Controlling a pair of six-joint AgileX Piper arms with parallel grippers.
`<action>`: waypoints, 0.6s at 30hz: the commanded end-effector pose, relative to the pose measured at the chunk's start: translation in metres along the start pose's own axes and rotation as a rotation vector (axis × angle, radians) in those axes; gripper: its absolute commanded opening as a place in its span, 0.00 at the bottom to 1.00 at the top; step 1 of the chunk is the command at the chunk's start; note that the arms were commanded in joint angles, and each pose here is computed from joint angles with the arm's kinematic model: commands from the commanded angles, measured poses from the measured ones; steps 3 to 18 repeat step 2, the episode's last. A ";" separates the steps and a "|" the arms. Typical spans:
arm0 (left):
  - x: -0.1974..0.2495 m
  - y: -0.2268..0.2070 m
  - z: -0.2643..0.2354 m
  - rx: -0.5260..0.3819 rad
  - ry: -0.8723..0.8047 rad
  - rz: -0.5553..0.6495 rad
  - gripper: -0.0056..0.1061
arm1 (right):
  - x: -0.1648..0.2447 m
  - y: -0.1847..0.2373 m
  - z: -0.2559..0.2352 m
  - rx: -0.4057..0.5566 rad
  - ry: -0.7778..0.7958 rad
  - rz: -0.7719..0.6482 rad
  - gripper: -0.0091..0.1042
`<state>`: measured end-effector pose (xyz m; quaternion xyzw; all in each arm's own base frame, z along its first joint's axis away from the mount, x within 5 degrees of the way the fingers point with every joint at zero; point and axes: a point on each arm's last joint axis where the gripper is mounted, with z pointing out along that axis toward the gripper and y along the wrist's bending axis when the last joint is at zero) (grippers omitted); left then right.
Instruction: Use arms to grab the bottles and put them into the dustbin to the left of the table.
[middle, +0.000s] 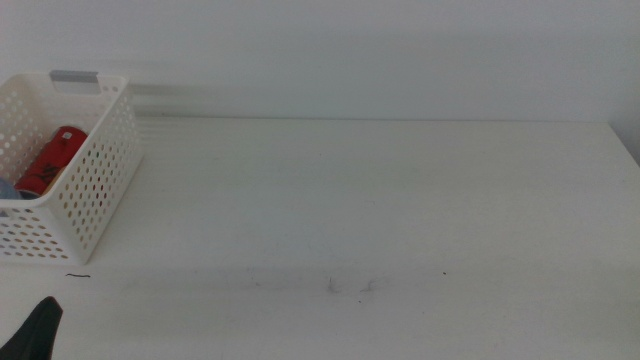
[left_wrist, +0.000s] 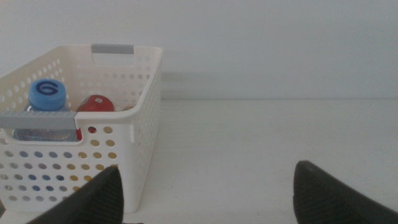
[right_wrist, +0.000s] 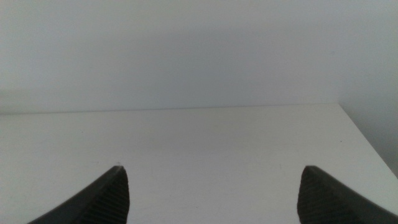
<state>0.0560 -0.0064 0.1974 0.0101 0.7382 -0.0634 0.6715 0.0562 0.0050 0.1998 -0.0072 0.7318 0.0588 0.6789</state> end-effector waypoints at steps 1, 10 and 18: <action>-0.001 0.000 0.000 0.003 -0.017 -0.003 0.89 | 0.001 -0.001 0.000 0.008 -0.001 -0.009 0.88; -0.001 0.000 0.000 0.003 -0.017 -0.003 0.89 | 0.001 -0.001 0.000 0.008 -0.001 -0.009 0.88; -0.001 0.000 0.000 0.003 -0.017 -0.003 0.89 | 0.001 -0.001 0.000 0.008 -0.001 -0.009 0.88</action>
